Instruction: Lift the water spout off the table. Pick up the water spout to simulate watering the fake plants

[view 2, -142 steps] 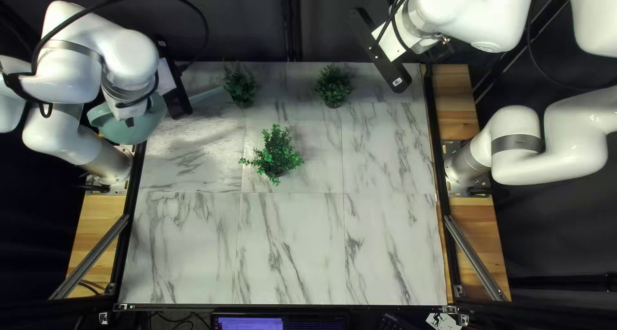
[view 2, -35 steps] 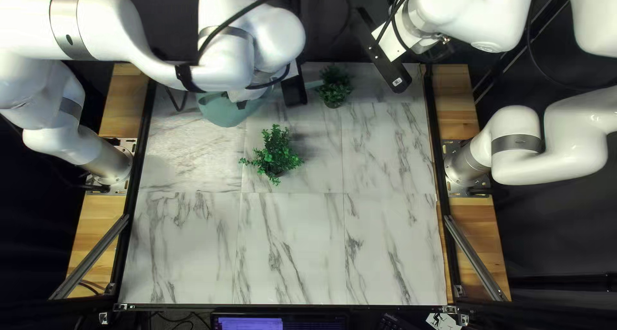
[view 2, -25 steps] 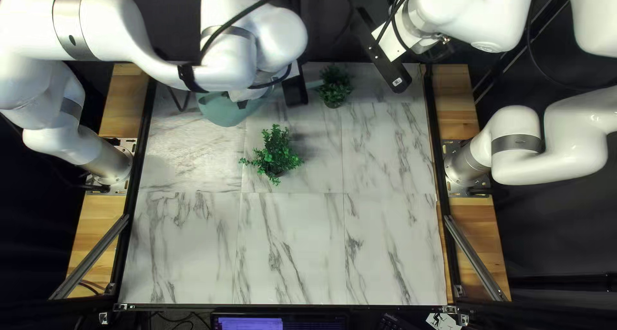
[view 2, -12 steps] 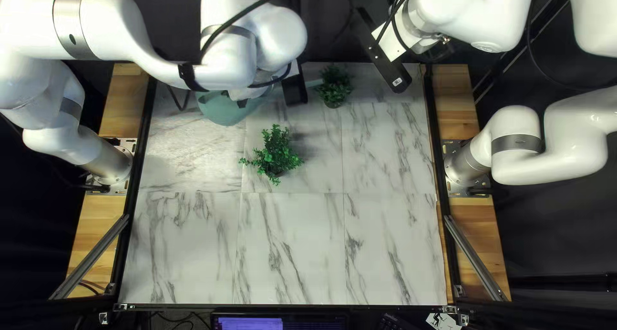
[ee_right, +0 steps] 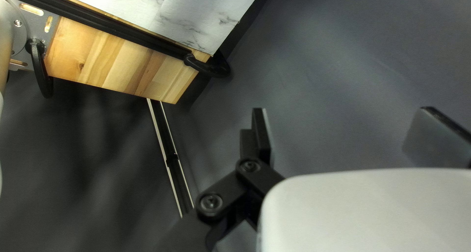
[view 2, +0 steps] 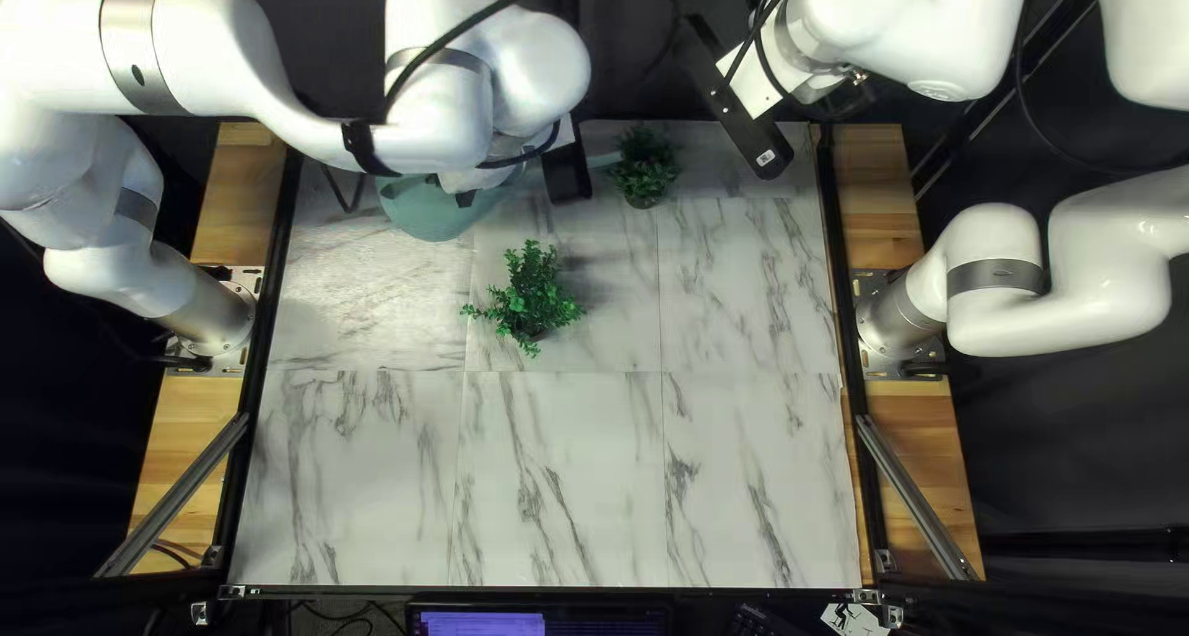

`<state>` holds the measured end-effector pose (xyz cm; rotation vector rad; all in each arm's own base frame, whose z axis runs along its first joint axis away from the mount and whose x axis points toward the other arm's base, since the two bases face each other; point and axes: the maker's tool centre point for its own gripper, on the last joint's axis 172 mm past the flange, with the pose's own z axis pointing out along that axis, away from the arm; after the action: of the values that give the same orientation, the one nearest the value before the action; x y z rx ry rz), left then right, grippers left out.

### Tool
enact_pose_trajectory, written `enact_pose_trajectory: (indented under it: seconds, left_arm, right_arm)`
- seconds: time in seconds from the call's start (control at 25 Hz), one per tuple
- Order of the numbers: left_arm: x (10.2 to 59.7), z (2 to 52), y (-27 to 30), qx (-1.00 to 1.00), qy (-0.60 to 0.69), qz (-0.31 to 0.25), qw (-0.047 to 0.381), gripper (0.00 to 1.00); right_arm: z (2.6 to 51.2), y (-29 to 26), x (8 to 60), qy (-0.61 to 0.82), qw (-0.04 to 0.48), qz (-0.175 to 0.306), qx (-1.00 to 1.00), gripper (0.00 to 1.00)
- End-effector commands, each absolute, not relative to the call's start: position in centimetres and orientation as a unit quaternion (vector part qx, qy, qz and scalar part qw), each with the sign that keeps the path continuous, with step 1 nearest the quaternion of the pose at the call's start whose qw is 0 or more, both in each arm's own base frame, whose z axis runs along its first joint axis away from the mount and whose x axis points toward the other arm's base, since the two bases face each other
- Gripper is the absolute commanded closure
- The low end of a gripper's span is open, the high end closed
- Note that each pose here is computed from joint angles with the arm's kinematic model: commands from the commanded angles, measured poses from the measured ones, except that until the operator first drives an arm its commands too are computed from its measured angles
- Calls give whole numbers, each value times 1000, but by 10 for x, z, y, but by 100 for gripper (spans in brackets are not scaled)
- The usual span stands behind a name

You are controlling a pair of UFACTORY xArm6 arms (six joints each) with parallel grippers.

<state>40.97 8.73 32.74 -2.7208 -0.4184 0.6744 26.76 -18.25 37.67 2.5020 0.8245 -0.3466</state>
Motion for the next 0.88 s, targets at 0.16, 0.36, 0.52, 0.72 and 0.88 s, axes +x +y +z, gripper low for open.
enact_pose_trajectory:
  seconds: [0.16, 0.36, 0.52, 0.72, 0.88]
  left_arm:
    - [409, 328, 87, -949, -145, 234, 153, 100]
    - [410, 331, 87, -952, -138, 227, 149, 100]
    - [412, 344, 78, -967, -110, 191, 131, 100]
    - [414, 358, 61, -981, -76, 139, 112, 100]
    - [397, 360, 55, -987, -67, 103, 101, 100]
  right_arm:
    - [377, -183, 268, 301, 240, -127, 914, 0]
    - [377, -183, 268, 301, 240, -127, 914, 0]
    - [377, -183, 268, 301, 240, -127, 914, 0]
    - [377, -183, 268, 301, 240, -127, 914, 0]
    - [377, -183, 268, 301, 240, -127, 914, 0]
